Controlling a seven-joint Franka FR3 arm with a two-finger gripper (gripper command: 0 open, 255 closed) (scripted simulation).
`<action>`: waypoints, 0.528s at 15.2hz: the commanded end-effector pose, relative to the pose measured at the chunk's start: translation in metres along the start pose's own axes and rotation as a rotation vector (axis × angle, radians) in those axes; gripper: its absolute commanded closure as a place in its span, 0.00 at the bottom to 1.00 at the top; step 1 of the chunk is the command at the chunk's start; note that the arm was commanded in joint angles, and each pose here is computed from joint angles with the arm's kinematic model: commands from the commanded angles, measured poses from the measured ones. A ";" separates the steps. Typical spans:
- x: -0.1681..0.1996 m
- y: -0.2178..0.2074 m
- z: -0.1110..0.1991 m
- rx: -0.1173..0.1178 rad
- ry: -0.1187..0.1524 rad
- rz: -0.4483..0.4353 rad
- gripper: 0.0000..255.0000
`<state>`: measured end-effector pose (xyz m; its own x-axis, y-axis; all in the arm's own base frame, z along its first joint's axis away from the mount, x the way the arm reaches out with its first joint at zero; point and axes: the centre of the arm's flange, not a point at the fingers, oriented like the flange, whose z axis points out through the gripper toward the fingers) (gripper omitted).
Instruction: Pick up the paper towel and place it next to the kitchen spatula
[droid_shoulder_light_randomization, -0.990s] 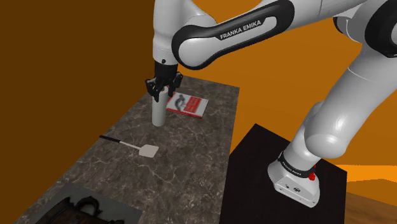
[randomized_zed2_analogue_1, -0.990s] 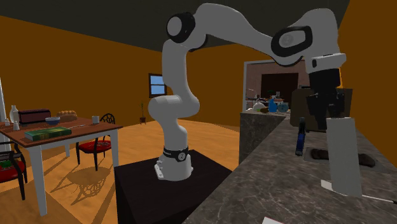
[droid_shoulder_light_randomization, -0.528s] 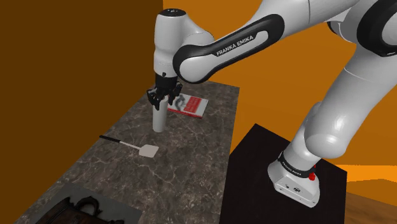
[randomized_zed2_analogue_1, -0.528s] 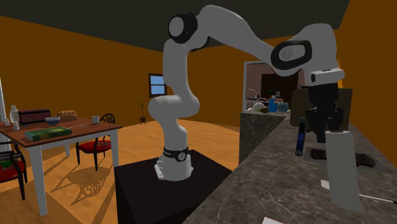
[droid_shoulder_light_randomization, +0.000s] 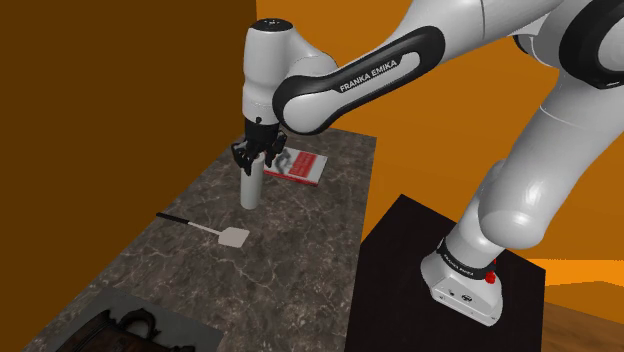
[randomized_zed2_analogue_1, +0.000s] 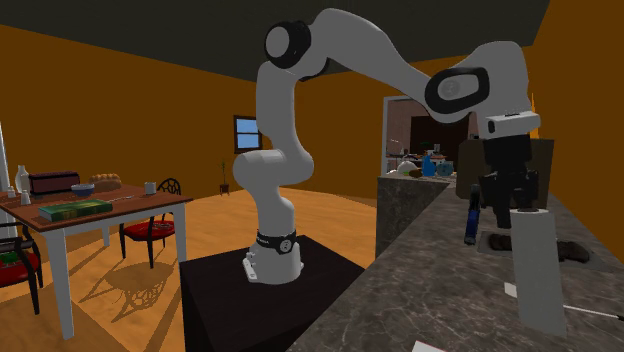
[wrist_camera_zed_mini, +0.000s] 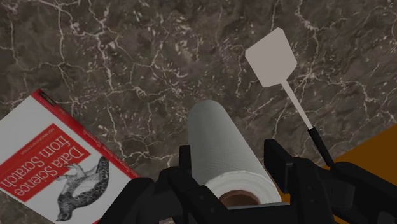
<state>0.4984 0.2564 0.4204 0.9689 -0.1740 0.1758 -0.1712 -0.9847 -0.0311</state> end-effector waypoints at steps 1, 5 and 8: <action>0.000 0.000 0.000 0.000 0.000 0.000 0.00; 0.000 0.000 0.000 0.000 0.000 0.000 0.00; 0.000 0.000 -0.026 0.000 0.000 0.000 0.00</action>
<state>0.4953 0.2558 0.4364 0.9687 -0.1743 0.1765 -0.1714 -0.9847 -0.0317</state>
